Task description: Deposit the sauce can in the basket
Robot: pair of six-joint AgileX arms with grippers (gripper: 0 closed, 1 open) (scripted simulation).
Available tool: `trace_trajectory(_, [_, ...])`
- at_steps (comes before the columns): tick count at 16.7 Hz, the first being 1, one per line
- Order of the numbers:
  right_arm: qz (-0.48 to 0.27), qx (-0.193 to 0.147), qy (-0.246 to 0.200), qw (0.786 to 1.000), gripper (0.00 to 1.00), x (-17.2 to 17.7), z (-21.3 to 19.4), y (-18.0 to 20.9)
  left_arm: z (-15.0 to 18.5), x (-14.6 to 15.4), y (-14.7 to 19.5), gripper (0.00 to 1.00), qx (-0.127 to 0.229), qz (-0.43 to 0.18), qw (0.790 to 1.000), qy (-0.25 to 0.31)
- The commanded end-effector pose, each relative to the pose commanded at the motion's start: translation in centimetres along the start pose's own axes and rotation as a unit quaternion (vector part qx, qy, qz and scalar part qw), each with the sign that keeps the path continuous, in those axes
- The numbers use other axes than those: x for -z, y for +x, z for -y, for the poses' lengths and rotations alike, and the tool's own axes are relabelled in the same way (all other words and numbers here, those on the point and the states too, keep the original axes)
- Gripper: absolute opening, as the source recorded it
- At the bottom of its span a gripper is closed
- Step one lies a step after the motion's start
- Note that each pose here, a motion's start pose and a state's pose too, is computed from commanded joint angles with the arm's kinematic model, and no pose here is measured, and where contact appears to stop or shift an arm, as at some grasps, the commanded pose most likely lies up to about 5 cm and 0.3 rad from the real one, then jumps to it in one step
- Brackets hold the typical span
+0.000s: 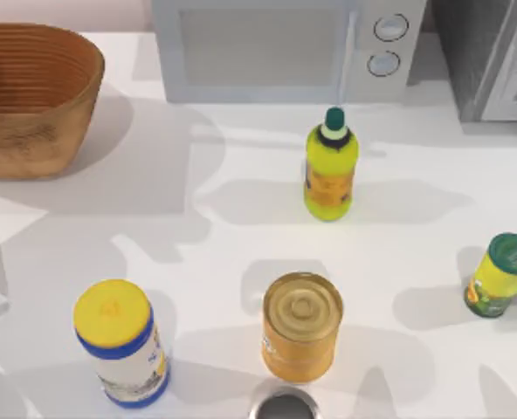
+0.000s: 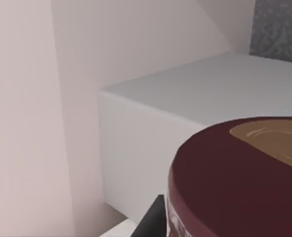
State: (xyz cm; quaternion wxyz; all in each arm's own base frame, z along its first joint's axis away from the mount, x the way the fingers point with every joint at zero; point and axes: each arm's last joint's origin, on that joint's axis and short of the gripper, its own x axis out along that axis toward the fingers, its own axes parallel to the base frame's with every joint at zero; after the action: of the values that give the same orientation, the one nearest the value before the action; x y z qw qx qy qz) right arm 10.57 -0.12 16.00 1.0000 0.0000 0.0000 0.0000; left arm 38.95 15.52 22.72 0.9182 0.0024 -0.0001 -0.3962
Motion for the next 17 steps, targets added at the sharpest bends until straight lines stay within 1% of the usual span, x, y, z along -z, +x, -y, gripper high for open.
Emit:
trace_trajectory(11, [0.000, 0.000, 0.000, 1.000, 1.00, 0.0, 0.0, 0.0, 0.0, 1.7, 4.8, 0.00, 0.000, 0.000, 1.000, -0.001])
trace_trajectory(15, [0.000, 0.000, 0.000, 1.000, 1.00, 0.0, 0.0, 0.0, 0.1, 1.8, 4.9, 0.00, 0.000, 0.000, 1.000, -0.001])
trace_trajectory(17, [0.000, 0.000, 0.000, 1.000, 1.00, 0.0, 0.0, 0.0, 0.1, 1.8, 4.9, 0.15, 0.000, 0.000, 1.000, -0.001])
